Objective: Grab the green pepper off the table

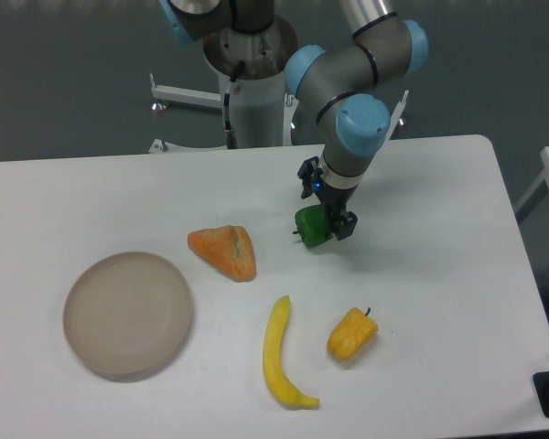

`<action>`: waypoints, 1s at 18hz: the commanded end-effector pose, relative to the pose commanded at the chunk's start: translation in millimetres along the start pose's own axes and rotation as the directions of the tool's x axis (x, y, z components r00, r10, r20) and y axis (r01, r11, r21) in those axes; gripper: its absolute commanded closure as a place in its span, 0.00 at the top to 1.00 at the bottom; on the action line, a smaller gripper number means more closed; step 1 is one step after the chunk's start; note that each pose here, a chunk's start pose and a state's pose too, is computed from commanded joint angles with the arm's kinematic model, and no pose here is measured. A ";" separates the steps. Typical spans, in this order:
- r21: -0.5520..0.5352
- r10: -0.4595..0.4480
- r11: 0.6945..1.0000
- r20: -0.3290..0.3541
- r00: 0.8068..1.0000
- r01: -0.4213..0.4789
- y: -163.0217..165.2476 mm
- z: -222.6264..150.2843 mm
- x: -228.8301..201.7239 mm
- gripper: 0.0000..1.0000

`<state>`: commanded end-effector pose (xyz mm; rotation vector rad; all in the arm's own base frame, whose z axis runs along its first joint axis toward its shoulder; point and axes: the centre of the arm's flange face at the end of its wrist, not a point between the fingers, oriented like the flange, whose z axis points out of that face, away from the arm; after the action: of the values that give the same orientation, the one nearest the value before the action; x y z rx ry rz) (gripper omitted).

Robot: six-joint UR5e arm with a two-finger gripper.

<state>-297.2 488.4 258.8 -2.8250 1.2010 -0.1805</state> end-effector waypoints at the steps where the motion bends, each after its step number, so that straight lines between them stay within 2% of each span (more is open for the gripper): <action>1: 0.000 -0.001 1.000 0.002 1.000 0.001 0.8 -0.8 -0.6 0.55; 2: 0.000 0.005 1.000 0.003 1.000 -0.005 1.6 -1.6 -1.2 0.41; 3: 0.000 0.004 1.000 0.008 1.000 -0.004 2.3 -3.8 -2.6 0.34; 4: 0.000 0.005 1.000 0.008 1.000 -0.005 3.1 -3.9 -2.8 0.32; 11: 0.001 -0.006 1.000 0.045 0.999 0.006 3.2 -22.6 -12.9 0.28; 16: -0.025 0.008 1.000 0.130 0.991 -0.005 -1.7 -75.9 -37.7 0.29; 18: -0.068 0.018 0.998 0.176 0.984 -0.006 -1.5 -100.7 -50.5 0.29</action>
<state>-344.4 524.3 354.7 -2.8180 1.2063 0.1123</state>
